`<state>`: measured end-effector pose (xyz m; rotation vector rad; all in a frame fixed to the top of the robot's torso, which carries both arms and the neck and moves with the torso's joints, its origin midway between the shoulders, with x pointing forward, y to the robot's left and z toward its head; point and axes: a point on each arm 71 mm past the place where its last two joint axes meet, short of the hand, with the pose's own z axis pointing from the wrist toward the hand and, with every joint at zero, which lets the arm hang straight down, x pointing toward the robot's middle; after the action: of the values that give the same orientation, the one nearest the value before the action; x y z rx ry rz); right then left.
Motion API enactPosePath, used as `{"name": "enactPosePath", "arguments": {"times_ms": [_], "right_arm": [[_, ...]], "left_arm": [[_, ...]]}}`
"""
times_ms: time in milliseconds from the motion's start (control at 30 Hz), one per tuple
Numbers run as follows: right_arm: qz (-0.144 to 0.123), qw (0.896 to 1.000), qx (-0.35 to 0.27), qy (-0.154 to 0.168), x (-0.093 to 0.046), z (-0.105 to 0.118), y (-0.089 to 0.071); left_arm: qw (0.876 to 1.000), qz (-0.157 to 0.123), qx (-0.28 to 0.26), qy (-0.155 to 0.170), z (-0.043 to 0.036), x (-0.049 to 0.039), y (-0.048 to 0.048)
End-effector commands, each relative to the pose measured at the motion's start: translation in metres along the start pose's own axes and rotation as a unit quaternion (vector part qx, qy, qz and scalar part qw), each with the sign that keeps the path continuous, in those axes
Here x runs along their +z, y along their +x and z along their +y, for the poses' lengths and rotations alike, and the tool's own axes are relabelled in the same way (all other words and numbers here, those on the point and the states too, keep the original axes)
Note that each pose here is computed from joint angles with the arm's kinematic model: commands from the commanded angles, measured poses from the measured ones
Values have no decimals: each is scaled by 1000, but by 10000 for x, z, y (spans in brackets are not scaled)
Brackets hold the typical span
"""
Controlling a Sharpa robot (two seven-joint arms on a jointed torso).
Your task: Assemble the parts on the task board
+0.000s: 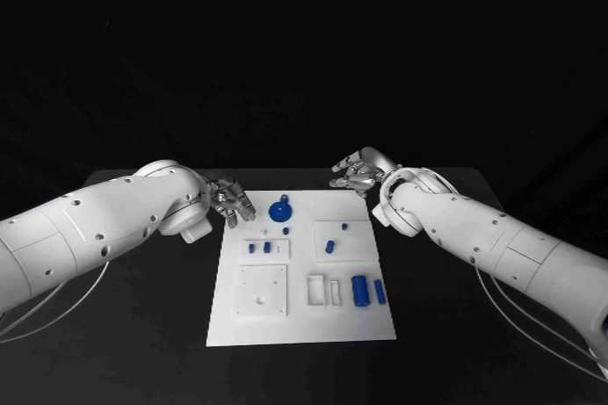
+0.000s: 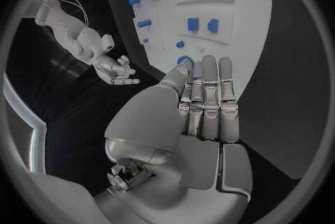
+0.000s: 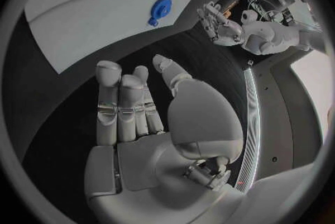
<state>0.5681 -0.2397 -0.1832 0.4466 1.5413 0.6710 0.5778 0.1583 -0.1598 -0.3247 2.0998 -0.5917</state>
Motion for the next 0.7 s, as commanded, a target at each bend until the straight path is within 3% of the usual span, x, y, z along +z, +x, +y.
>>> {"name": "enactPosePath", "arguments": {"times_ms": [33,167,300,700], "right_arm": [[-1,1000,-1,-6,0,6,1],[-1,1000,0,-7,1,9,3],[-3,1000,2,-7,2,9,3],[-5,1000,6,-15,12,63,36]], "left_arm": [[987,-106,-20,119,-216,-69,-113],[973,-139,20,184,-323,-116,-92],[961,-152,64,222,-373,-119,-19],[932,-164,191,260,-395,15,313]]}}
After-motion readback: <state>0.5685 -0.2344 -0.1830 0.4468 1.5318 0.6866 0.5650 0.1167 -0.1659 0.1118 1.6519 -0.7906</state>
